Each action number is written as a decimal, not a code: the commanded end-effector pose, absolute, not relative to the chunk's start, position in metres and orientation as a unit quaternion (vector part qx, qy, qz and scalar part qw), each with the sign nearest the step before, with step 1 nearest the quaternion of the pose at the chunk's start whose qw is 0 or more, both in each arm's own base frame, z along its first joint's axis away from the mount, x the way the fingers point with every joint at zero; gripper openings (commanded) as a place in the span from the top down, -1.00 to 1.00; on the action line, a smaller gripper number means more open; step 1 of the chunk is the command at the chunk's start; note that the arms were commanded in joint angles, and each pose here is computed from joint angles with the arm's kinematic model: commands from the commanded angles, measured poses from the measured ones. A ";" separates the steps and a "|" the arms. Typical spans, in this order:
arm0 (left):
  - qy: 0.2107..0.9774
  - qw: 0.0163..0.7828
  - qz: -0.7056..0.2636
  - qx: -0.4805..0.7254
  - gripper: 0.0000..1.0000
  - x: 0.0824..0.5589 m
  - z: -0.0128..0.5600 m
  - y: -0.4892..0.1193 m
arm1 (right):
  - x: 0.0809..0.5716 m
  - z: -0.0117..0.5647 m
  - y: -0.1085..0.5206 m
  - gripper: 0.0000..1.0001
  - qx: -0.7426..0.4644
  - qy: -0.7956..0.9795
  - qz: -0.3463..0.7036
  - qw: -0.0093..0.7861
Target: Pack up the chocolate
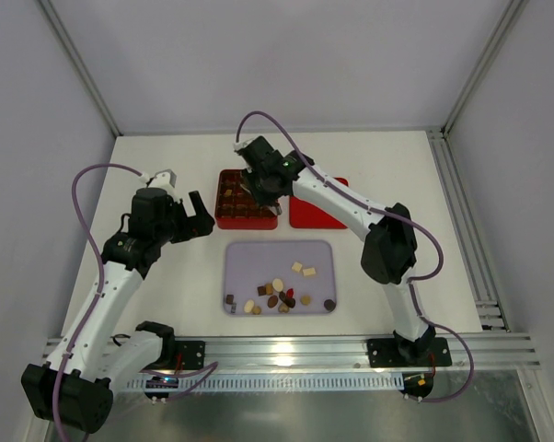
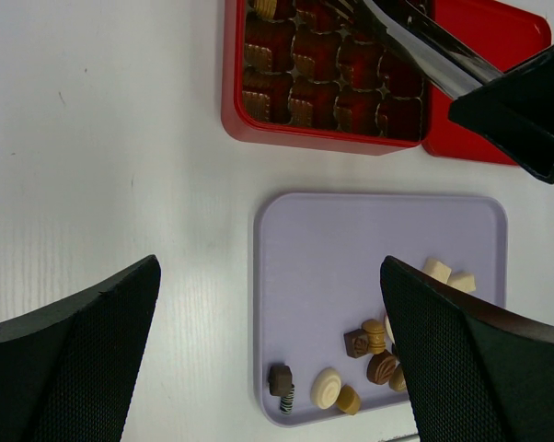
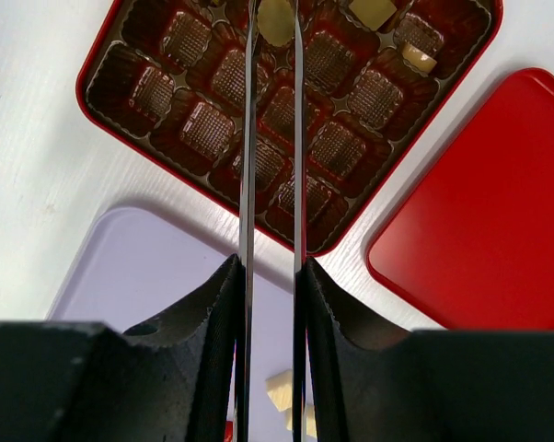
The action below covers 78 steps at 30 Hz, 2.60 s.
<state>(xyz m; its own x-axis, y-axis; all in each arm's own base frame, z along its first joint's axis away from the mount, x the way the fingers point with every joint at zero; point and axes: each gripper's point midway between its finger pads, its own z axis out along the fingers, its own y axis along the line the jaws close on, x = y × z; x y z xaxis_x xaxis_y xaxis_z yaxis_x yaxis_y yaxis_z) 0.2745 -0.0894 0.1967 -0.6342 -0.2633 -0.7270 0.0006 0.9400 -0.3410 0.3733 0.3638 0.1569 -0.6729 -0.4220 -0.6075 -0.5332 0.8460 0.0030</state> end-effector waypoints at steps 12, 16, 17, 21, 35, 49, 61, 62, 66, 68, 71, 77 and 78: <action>0.879 0.444 -0.162 -0.072 -1.00 0.278 0.213 -0.089 | 0.395 0.181 0.385 0.25 -0.240 0.893 0.116 0.363; 0.879 0.444 -0.162 -0.072 -1.00 0.278 0.213 -0.089 | 0.395 0.178 0.386 0.25 -0.240 0.893 0.116 0.362; 0.879 0.443 -0.162 -0.071 -1.00 0.278 0.213 -0.089 | 0.395 0.177 0.386 0.25 -0.240 0.894 0.115 0.360; 0.879 0.443 -0.162 -0.071 -0.99 0.278 0.213 -0.089 | 0.396 0.184 0.385 0.25 -0.238 0.892 0.116 0.367; 0.878 0.445 -0.162 -0.072 -0.99 0.278 0.214 -0.089 | 0.379 0.254 0.353 0.25 -0.215 0.875 0.116 0.418; 0.876 0.448 -0.164 -0.071 -1.00 0.277 0.216 -0.089 | 0.251 0.245 0.233 0.17 -0.213 0.909 0.106 0.342; 0.879 0.443 -0.163 -0.071 -0.99 0.278 0.213 -0.089 | 0.163 0.184 0.184 0.09 -0.273 0.928 0.121 0.224; 0.878 0.444 -0.164 -0.070 -0.99 0.278 0.214 -0.089 | 0.161 0.181 0.183 0.08 -0.276 0.928 0.120 0.218; 0.879 0.442 -0.163 -0.072 -0.99 0.278 0.213 -0.089 | 0.158 0.172 0.185 0.07 -0.288 0.927 0.116 0.210; 0.879 0.442 -0.163 -0.072 -0.99 0.278 0.213 -0.089 | 0.156 0.168 0.189 0.07 -0.295 0.926 0.115 0.203; 0.879 0.442 -0.163 -0.072 -0.99 0.279 0.212 -0.089 | 0.156 0.162 0.194 0.07 -0.304 0.925 0.108 0.199; 0.880 0.442 -0.160 -0.072 -0.99 0.279 0.212 -0.089 | 0.160 0.153 0.201 0.07 -0.317 0.924 0.088 0.194; 0.880 0.442 -0.160 -0.072 -0.99 0.279 0.212 -0.089 | 0.161 0.152 0.202 0.07 -0.318 0.924 0.083 0.197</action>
